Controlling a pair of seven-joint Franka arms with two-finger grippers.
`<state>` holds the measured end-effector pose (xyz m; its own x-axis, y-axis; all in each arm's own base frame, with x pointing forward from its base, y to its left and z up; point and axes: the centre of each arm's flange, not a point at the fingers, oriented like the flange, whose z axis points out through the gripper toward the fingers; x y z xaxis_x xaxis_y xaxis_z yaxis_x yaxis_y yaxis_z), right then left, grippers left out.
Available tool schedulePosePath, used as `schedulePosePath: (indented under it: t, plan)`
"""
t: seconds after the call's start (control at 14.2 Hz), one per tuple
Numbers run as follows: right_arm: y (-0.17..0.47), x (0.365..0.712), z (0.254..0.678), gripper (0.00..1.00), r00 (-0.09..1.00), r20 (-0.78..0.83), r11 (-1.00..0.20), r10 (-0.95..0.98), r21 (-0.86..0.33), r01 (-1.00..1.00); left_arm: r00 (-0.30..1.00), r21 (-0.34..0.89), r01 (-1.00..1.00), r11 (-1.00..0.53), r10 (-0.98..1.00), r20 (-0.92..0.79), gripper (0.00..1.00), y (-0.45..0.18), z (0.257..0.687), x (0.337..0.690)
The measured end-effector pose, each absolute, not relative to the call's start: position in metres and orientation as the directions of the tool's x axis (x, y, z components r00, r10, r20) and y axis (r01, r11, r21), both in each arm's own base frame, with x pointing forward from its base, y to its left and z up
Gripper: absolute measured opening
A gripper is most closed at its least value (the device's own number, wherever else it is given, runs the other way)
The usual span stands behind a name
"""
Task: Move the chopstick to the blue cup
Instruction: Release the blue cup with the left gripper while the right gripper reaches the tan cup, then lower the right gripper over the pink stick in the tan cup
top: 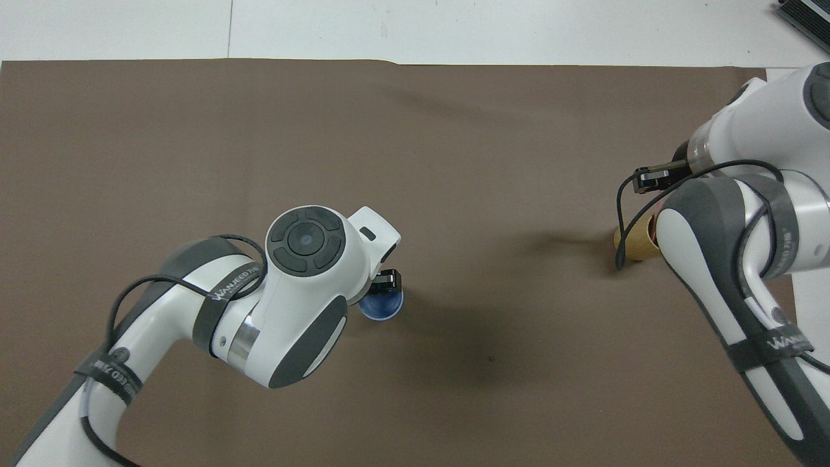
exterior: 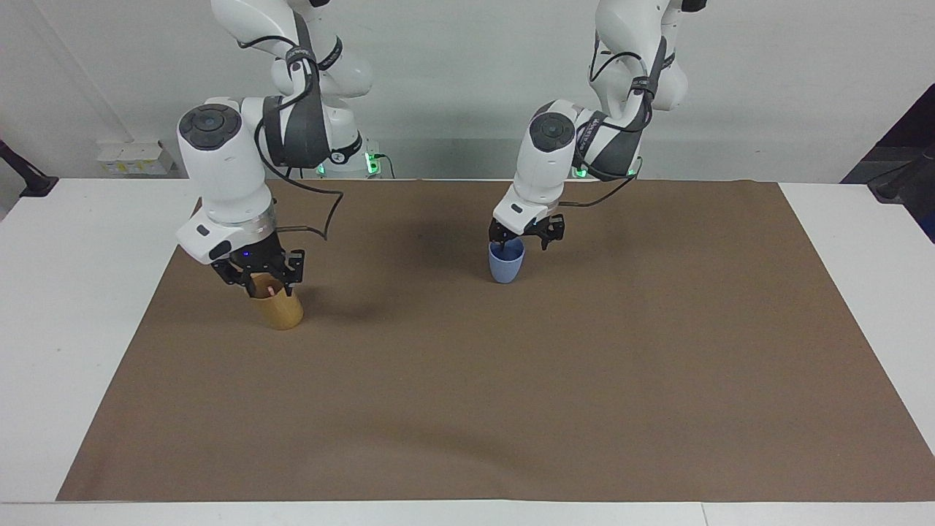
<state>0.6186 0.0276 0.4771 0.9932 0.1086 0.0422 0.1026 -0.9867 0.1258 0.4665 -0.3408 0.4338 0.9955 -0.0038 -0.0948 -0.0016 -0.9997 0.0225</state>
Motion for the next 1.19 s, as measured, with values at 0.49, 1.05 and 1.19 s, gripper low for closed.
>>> schedulePosePath:
  t: [0.49, 1.05, 1.19]
  plan:
    - [0.029, 0.616, 0.478, 0.26, 0.991, 0.065, -0.986, 0.119, 0.127, 0.110, 0.994, 0.034, -0.027, -0.999, -0.031, -0.103, 1.00, -0.232, 0.545, 0.487]
    - [0.027, 0.620, 0.474, 0.26, 0.981, 0.108, -0.980, 0.162, 0.130, 0.148, 0.990, 0.044, -0.084, -0.995, -0.088, -0.107, 1.00, -0.105, 0.561, 0.518]
    - [0.024, 0.620, 0.473, 0.21, 0.981, 0.106, -0.980, 0.163, 0.131, 0.148, 0.990, 0.048, -0.084, -0.995, -0.089, -0.105, 1.00, -0.087, 0.565, 0.519]
